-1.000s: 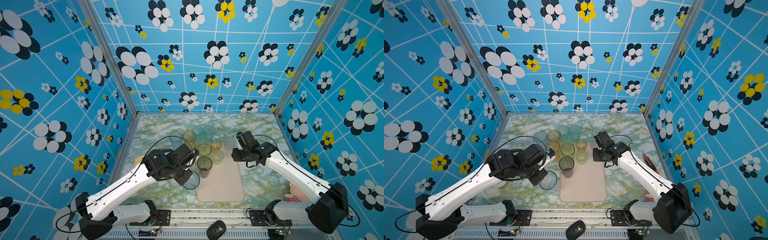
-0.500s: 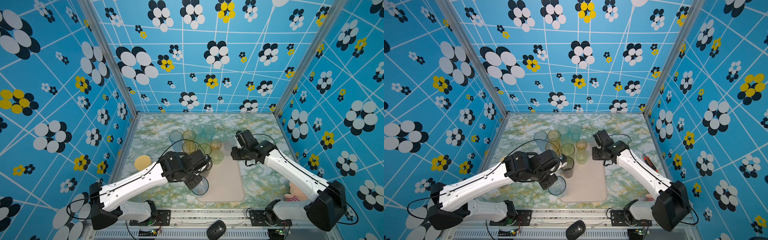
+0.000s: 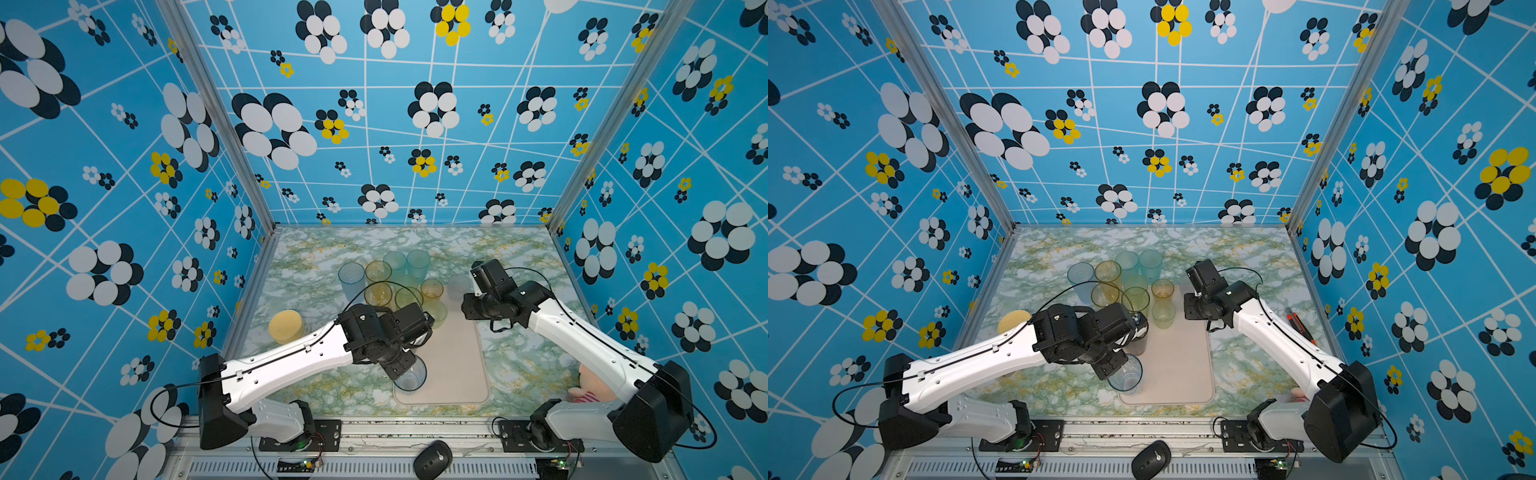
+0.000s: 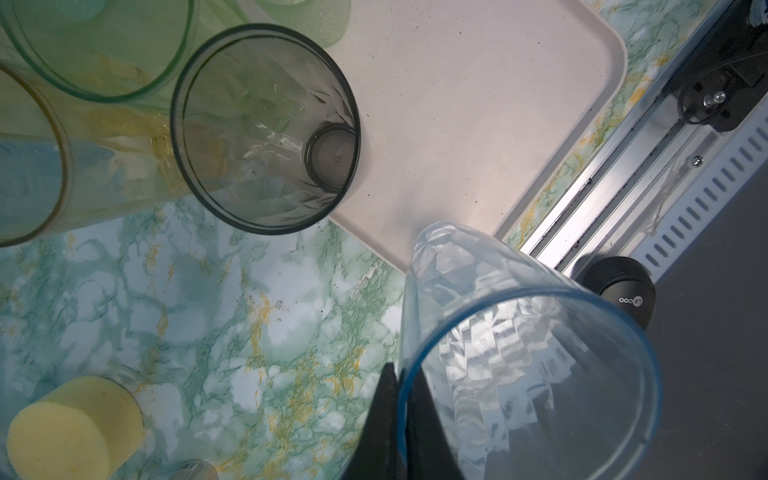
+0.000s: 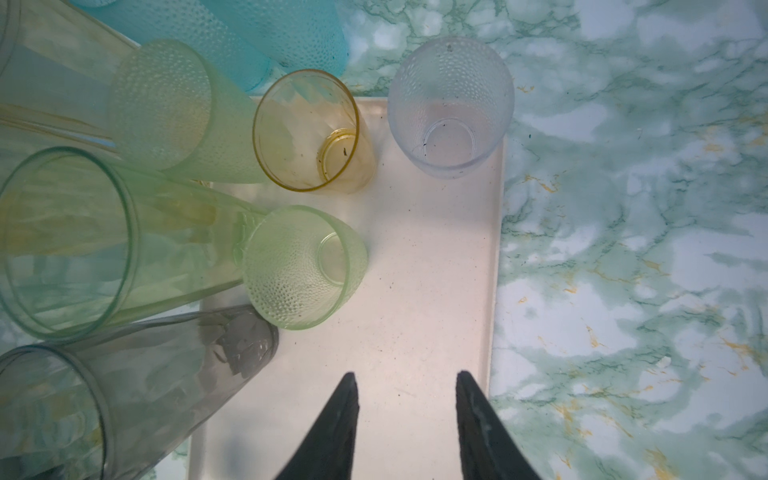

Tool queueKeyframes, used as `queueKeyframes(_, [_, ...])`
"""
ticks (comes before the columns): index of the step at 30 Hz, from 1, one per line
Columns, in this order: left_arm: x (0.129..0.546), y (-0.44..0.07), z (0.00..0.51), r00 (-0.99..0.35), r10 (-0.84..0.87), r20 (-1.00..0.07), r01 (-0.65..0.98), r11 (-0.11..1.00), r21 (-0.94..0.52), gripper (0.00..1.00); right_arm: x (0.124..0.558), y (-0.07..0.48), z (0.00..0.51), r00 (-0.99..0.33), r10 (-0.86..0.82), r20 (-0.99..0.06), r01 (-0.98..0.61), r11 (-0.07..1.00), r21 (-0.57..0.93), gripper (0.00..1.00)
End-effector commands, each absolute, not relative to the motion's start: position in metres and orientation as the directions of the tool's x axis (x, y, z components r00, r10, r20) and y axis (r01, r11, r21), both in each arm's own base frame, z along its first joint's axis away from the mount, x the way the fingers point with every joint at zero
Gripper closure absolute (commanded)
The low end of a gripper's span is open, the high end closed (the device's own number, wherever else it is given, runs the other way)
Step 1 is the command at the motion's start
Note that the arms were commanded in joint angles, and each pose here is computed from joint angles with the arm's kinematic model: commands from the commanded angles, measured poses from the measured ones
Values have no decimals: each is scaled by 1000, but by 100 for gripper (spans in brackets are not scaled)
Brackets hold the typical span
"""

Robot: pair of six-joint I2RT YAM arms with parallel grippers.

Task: Place the glasses into the tray
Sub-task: 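Lift the clear blue-rimmed glass and carry it toward the tray edge nearest the robot, then lower the clear blue-rimmed glass onto the tray beside the dark grey glass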

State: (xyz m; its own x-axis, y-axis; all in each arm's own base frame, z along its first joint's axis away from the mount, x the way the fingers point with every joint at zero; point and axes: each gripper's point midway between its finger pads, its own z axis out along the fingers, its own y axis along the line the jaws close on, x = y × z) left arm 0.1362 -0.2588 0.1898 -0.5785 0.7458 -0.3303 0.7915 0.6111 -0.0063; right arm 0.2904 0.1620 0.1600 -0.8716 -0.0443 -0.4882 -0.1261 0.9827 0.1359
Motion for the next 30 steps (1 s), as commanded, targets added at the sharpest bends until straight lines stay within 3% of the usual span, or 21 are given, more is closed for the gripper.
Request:
queueKeyframes(1, [148,-263,185,-579,738,-347,782,623,19,97,293,162,165,-864,-49,-501,-130,983,128,59])
queueKeyframes(30, [163,-261,140,-634,735,-239,762,646,-33,96,298,165,154,-874,-69,-480,-139,984,112,58])
